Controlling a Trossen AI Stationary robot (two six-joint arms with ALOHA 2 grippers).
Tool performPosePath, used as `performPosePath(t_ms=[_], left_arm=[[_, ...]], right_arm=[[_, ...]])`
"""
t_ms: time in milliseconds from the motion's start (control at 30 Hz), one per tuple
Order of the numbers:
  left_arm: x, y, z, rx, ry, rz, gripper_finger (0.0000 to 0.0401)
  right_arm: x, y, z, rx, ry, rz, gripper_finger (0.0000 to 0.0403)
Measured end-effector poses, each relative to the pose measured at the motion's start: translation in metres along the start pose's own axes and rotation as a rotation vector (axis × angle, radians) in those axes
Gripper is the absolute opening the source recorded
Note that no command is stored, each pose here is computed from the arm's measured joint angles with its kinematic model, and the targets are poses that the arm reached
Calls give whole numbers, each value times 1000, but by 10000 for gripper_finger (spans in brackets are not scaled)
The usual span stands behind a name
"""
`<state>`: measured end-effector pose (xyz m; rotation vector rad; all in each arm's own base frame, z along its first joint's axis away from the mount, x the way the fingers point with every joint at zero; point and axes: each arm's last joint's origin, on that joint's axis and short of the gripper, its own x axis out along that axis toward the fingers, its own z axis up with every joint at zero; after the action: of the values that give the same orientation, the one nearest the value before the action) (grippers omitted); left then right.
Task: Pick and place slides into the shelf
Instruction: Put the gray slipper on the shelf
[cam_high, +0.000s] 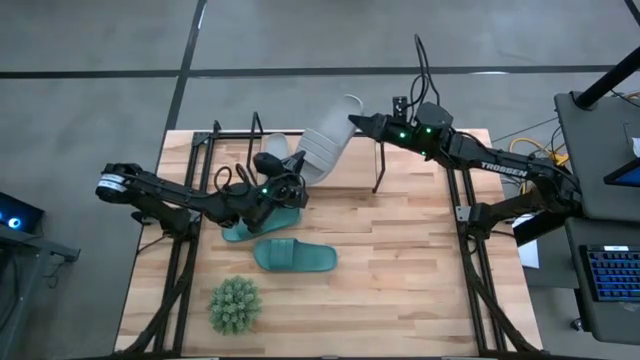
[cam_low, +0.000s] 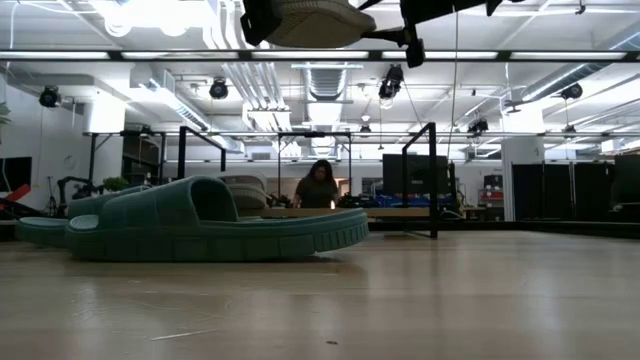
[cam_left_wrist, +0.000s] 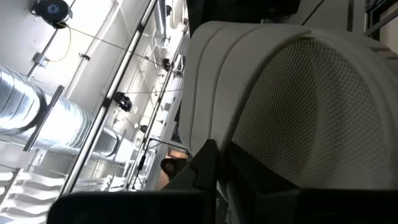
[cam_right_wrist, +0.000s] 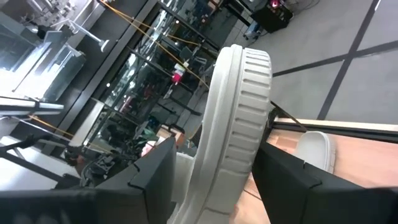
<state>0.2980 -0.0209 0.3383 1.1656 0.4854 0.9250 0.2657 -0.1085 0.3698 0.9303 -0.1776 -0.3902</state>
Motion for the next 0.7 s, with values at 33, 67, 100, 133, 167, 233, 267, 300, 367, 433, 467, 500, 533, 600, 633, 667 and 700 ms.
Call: performPosePath(t_ms=[33, 67, 100, 133, 167, 233, 267, 300, 367, 433, 467, 500, 533, 600, 633, 667, 700], left_arm=[[0, 0, 0, 0, 7, 1, 0], [0, 0, -1, 0, 19, 2, 0], [0, 0, -1, 0, 30, 3, 0], [0, 0, -1, 0, 45, 5, 0], [0, 0, -2, 0, 55, 6, 0], [0, 0, -2, 0, 69, 7, 0], [0, 0, -2, -1, 74, 8, 0], [0, 0, -2, 0, 78, 8, 0], [0, 0, -3, 2, 107, 10, 0], [0, 0, -4, 3, 135, 12, 0], [0, 0, -4, -6, 144, 14, 0], [0, 0, -5, -25, 151, 17, 0], [0, 0, -5, -44, 155, 18, 0], [-1, 0, -5, -61, 165, 21, 0], [-1, 0, -5, -72, 166, 22, 0], [0, -1, -5, -82, 170, 23, 0], [0, -2, -5, -96, 175, 24, 0]], right_arm=[[0, 0, 0, 0, 0, 0, 191], [0, 0, 0, 0, -1, 1, 191], [0, 0, 0, -3, -1, 1, 192], [0, 0, 0, -3, -1, 2, 192], [0, 0, 1, -3, -3, 0, 192], [0, -1, 2, -3, -6, -3, 192], [0, -1, 2, -3, -8, -4, 192], [0, -2, 3, -5, -11, -6, 192], [-1, -2, 5, -10, -18, -6, 192], [-3, -2, 8, -10, -28, -6, 192], [-4, -2, 9, -13, -32, -6, 192], [-5, -2, 11, -19, -39, -4, 192], [-7, -1, 12, -26, -45, -1, 192], [-12, 2, 16, -44, -58, 8, 192], [-14, 4, 17, -53, -65, 15, 192], [-17, 6, 19, -60, -70, 22, 192], [-20, 8, 20, -68, -75, 30, 192]])
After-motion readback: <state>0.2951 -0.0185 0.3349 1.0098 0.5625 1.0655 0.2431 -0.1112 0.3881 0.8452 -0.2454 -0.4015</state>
